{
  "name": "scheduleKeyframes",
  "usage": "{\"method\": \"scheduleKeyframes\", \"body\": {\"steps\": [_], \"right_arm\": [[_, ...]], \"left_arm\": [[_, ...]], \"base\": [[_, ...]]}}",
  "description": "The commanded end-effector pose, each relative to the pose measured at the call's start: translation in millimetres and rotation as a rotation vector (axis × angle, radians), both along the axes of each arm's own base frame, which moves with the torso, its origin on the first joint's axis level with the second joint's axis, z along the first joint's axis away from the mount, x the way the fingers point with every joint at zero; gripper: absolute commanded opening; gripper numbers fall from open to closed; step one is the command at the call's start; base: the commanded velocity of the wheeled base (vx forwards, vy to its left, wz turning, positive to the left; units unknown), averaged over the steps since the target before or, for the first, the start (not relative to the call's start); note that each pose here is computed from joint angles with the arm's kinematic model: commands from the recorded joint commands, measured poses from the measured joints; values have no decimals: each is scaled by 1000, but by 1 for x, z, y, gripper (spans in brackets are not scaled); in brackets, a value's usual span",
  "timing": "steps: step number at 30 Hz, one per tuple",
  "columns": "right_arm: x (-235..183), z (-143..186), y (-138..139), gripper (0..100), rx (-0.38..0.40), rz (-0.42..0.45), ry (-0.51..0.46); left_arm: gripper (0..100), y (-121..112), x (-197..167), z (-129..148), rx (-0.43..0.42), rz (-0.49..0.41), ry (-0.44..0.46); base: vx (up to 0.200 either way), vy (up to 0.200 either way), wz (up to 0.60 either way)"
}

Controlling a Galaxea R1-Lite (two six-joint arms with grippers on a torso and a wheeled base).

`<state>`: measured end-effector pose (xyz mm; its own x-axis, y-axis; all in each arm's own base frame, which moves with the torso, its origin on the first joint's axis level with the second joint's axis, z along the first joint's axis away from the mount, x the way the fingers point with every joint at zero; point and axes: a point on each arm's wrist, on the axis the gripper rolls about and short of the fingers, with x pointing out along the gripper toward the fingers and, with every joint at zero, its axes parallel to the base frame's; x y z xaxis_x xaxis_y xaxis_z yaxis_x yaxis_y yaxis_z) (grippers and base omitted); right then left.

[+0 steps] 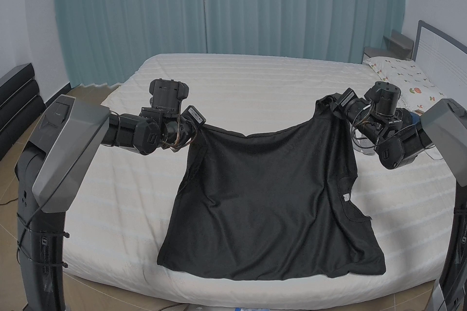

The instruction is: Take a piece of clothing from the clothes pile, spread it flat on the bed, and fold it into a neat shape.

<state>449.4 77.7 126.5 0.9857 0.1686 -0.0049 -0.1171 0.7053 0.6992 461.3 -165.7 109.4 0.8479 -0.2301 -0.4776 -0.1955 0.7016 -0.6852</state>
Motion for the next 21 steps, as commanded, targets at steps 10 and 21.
{"method": "scheduleKeyframes", "body": {"steps": [10,21], "right_arm": [[15,-62,4,0,-26,-2,126],[34,-106,9,100,-56,-1,175]], "left_arm": [[0,-3,11,-50,31,3,87],[100,-7,29,-73,41,14,105]], "base": [[0,0,0],[0,0,0]]}}
